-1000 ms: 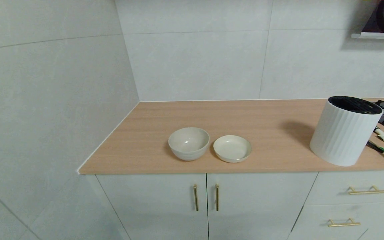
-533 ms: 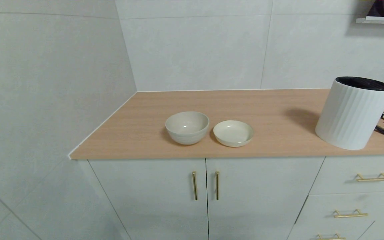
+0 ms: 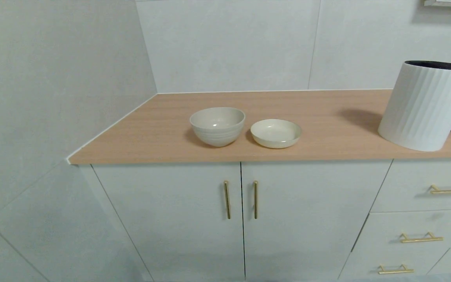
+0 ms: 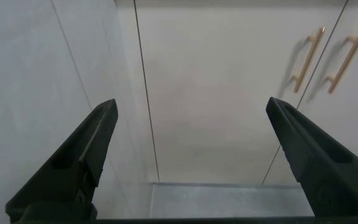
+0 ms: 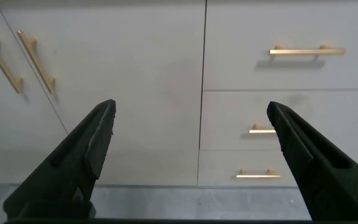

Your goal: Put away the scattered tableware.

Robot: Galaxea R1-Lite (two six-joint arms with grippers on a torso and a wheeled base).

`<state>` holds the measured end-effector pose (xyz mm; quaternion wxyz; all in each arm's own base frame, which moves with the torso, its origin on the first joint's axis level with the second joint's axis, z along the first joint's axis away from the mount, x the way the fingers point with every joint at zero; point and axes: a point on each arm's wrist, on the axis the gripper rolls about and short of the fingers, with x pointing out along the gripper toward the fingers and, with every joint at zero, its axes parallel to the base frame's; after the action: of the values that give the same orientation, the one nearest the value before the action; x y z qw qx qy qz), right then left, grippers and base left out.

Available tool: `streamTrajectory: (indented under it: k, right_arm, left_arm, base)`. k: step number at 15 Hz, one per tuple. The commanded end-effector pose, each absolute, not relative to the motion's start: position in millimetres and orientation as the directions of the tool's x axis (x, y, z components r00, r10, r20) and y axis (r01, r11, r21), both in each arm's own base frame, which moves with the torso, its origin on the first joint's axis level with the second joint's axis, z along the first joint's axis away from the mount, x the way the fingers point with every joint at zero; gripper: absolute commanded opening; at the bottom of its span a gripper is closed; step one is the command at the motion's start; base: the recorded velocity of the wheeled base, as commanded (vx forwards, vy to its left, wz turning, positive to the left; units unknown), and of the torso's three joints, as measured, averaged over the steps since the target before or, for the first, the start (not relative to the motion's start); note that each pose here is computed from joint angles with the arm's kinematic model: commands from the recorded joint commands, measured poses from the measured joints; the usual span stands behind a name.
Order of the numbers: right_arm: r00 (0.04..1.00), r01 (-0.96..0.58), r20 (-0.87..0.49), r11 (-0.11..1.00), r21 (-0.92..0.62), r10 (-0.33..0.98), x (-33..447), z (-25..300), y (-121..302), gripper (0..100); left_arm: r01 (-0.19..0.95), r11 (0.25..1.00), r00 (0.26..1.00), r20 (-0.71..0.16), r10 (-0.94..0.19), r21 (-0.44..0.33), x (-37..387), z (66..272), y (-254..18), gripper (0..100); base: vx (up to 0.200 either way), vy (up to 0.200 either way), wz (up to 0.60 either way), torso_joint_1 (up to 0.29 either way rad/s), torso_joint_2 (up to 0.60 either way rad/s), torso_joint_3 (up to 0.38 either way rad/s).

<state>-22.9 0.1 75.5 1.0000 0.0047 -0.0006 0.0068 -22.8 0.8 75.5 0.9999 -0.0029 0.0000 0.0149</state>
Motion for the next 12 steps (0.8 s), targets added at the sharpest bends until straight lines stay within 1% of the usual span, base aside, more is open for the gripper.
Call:
streamTrajectory:
  k: [1, 5, 9, 12]
  right_arm:
    - [1.0, -0.014, 0.0, 1.0, 0.009, 0.014, -22.8, 75.5, 0.1, 100]
    - [1.0, -0.015, 0.0, 1.0, 0.009, 0.015, -22.8, 75.5, 0.1, 100]
    - [1.0, -0.014, 0.0, 1.0, 0.009, 0.014, -22.8, 75.5, 0.1, 100]
    - [1.0, -0.014, 0.0, 1.0, 0.009, 0.014, -22.8, 75.5, 0.1, 100]
  left_arm:
    - [-0.031, 1.0, 1.0, -0.002, 0.031, -0.008, -22.7, 75.5, 0.8, 100]
    - [-0.031, 1.0, 1.0, -0.003, 0.031, -0.006, -22.7, 75.4, 0.8, 100]
    - [-0.031, 1.0, 1.0, -0.002, 0.031, -0.006, -22.7, 75.5, 0.8, 100]
    - [-0.032, 0.999, 0.999, -0.002, 0.032, -0.006, -22.7, 75.5, 0.9, 100]
  base:
    - [0.0, 0.0, 0.0, -0.173, 0.48, 0.295]
    - [0.0, 0.0, 0.0, -0.162, 0.46, 0.297]
    - [0.0, 0.0, 0.0, -0.127, 0.44, 0.311]
    - [0.0, 0.0, 0.0, -0.033, 0.14, 0.095]
